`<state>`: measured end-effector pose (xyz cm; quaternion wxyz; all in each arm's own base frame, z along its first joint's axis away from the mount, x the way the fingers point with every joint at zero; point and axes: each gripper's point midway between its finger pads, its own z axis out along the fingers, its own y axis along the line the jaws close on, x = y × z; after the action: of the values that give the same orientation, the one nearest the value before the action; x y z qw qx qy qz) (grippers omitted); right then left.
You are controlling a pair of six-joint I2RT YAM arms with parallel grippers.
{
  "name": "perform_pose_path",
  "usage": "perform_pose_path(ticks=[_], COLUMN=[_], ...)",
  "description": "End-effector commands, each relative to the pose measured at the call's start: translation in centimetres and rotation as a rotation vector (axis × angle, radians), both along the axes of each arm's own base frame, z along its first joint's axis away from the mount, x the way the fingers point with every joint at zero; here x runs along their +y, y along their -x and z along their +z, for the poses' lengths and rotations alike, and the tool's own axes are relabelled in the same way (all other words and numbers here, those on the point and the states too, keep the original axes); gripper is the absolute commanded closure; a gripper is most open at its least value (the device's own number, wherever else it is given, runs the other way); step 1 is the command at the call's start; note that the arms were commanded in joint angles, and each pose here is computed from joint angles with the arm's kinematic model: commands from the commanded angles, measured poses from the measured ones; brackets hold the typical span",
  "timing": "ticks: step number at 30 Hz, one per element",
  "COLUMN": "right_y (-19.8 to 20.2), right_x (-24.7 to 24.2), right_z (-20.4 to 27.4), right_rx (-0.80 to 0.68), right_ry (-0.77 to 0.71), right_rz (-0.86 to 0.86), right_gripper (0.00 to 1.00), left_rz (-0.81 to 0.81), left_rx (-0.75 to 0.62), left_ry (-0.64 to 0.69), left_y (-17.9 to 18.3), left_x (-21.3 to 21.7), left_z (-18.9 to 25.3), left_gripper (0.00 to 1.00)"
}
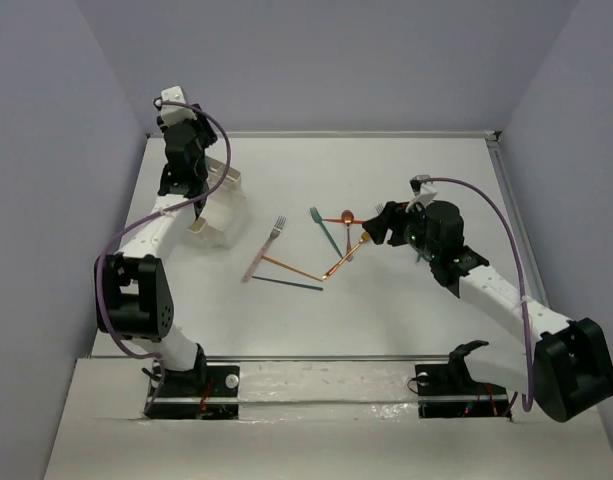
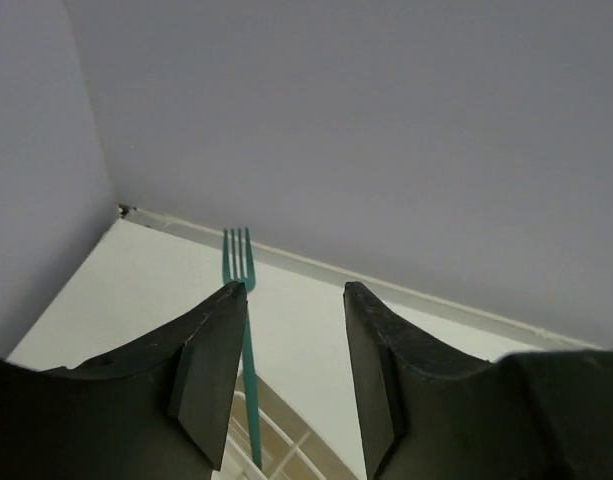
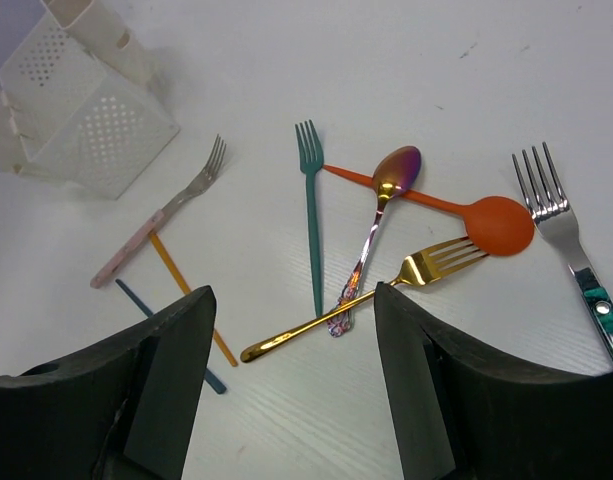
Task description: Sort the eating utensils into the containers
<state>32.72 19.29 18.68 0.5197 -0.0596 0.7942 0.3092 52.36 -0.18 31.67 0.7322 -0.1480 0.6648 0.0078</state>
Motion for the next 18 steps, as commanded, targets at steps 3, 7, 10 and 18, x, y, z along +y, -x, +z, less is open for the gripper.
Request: perform_pose_path(ticks=[3, 7, 10, 18], right_y=[-1.0, -0.7, -0.7, -0.6], right_x=[0.2, 0.4, 0.1, -0.3], right_z=[0.8, 1.1, 1.3, 1.8], right_rx=[-0.016, -0.013, -0.017, -0.028], right_ry=[-0.005, -0.013, -0.008, -0.004], right_rz=[-0.023, -0.009, -0.02, -0.039], right_gripper=[0.37, 0.39, 0.39, 0.36], left_rz=[-0.209, -0.333, -0.422, -0.405], left_rx=[0.102, 0.289, 0.446, 0.775], left_ry=[0.105, 0.09, 0.06, -0.012], left_y=[4.1, 8.3, 11.1, 17.1], left_x=[-8.0, -13.0, -15.7, -16.2], left_z=[0.3, -3.7, -7.9, -19.4], left_gripper=[0.61, 0.66, 0.7, 0.62])
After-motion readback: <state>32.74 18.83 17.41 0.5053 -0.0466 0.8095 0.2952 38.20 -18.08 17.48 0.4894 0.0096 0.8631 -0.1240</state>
